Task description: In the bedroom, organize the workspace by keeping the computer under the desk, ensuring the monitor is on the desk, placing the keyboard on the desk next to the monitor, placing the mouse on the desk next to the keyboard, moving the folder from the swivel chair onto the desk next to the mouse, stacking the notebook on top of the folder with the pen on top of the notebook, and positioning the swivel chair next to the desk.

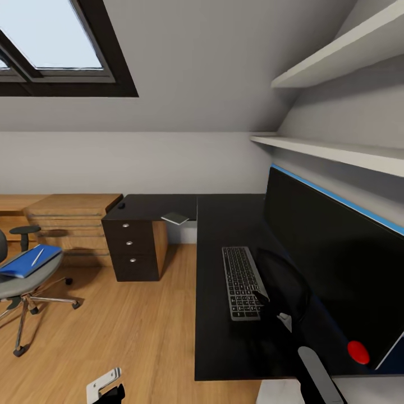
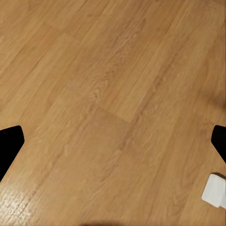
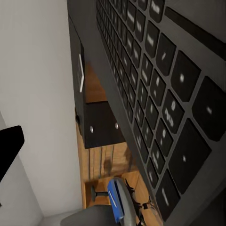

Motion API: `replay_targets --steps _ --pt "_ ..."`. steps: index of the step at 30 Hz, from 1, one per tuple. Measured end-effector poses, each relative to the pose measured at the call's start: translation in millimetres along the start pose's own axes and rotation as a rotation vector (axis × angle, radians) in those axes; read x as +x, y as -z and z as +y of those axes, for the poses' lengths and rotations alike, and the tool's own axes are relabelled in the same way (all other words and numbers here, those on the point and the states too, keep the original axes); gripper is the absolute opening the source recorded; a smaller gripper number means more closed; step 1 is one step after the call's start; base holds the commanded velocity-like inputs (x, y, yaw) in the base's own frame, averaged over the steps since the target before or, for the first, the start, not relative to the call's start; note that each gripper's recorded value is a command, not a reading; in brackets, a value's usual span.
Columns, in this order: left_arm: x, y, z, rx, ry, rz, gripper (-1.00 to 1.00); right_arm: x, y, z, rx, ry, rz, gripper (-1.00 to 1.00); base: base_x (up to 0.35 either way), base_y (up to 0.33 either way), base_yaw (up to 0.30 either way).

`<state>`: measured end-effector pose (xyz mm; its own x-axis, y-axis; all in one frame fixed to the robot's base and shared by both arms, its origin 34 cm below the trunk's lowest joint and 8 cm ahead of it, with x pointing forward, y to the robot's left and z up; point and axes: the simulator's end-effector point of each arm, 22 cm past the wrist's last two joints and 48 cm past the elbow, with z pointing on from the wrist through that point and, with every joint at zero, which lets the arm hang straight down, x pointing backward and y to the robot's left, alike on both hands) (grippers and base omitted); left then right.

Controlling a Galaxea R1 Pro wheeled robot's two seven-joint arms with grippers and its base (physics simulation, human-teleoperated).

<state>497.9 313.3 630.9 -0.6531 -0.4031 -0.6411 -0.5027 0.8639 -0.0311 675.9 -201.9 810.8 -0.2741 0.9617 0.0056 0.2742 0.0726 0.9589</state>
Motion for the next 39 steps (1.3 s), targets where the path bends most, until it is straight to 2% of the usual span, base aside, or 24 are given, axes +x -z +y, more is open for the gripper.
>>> replay_targets --steps 15,21,39 --pt "2.2 -1.8 -0.8 0.008 0.0 0.002 1.0 -0.4 -0.4 -1.7 0.0 0.0 -0.001 1.0 0.0 0.0 0.0" --pt "17.2 -4.8 5.6 -0.006 -0.012 0.032 1.0 -0.5 -0.5 -1.2 -0.001 0.001 -0.001 1.0 -0.033 0.0 0.0" --pt "24.2 -6.6 10.1 -0.016 -0.017 0.047 1.0 -0.5 -0.9 -1.4 -0.001 0.0 -0.001 1.0 -0.31 0.0 0.0"
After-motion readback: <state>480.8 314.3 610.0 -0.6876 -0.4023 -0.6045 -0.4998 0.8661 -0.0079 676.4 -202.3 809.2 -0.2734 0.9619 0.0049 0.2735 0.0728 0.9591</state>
